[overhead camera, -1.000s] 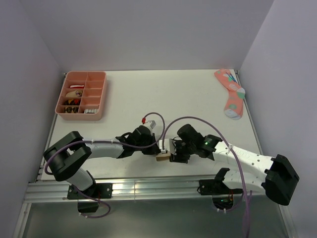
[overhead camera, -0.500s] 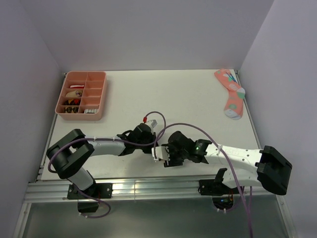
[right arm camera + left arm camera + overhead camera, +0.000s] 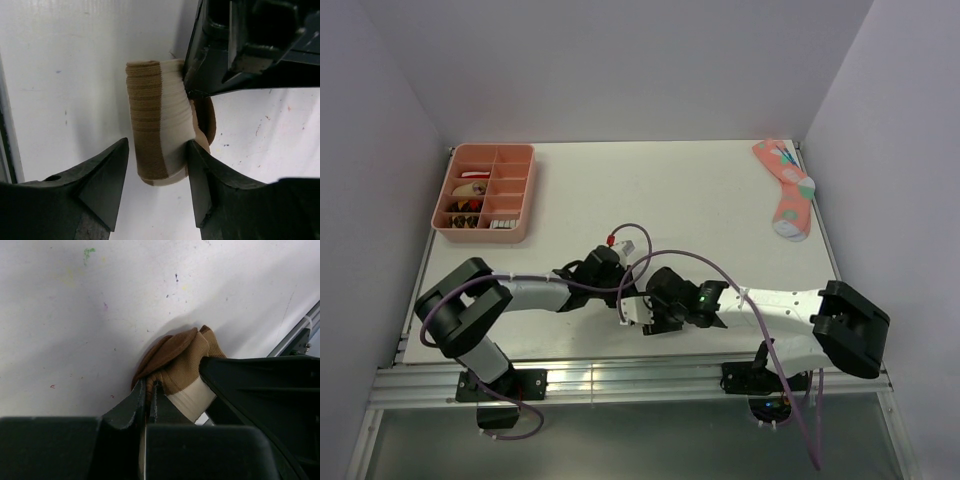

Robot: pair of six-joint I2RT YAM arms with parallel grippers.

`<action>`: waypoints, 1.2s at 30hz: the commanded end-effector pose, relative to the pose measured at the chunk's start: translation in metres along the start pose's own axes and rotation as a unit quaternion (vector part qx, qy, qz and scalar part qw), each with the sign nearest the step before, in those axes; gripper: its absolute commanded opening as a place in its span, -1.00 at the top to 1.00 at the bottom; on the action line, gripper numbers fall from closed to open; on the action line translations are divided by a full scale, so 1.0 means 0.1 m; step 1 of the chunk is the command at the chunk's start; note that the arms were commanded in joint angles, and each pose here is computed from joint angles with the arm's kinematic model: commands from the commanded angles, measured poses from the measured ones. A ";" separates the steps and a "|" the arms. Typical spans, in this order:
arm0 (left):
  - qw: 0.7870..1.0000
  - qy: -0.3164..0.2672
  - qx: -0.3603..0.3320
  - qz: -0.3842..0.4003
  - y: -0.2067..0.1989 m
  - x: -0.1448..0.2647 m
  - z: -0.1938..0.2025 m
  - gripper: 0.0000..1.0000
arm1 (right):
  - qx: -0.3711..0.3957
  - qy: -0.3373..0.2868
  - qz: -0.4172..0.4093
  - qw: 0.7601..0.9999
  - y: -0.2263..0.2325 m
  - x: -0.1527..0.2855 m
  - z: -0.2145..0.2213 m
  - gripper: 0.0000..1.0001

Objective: Roll the socks
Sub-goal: Roll the sock at the center of the board.

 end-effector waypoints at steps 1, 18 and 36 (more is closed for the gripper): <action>0.997 0.044 0.008 -0.063 0.46 0.02 0.20 0.99 | -0.004 0.012 -0.008 1.000 0.01 -0.04 0.00 -0.13; 0.996 -0.017 0.079 -0.023 0.25 0.11 0.04 0.46 | -0.037 0.027 -0.058 0.997 0.14 -0.10 0.04 0.47; 0.968 -0.124 0.217 0.021 0.19 0.59 0.02 -0.03 | -0.057 0.031 -0.072 0.995 0.10 -0.14 0.09 0.55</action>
Point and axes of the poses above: each gripper's point midway between its finger pads, its own x axis back along the fingers, its own y axis along the line the jaws close on, z = x × y, the point moved 4 cm from there along x, back along the fingers, and after that the axes turned 13 degrees about x, right-handed, at the moved point
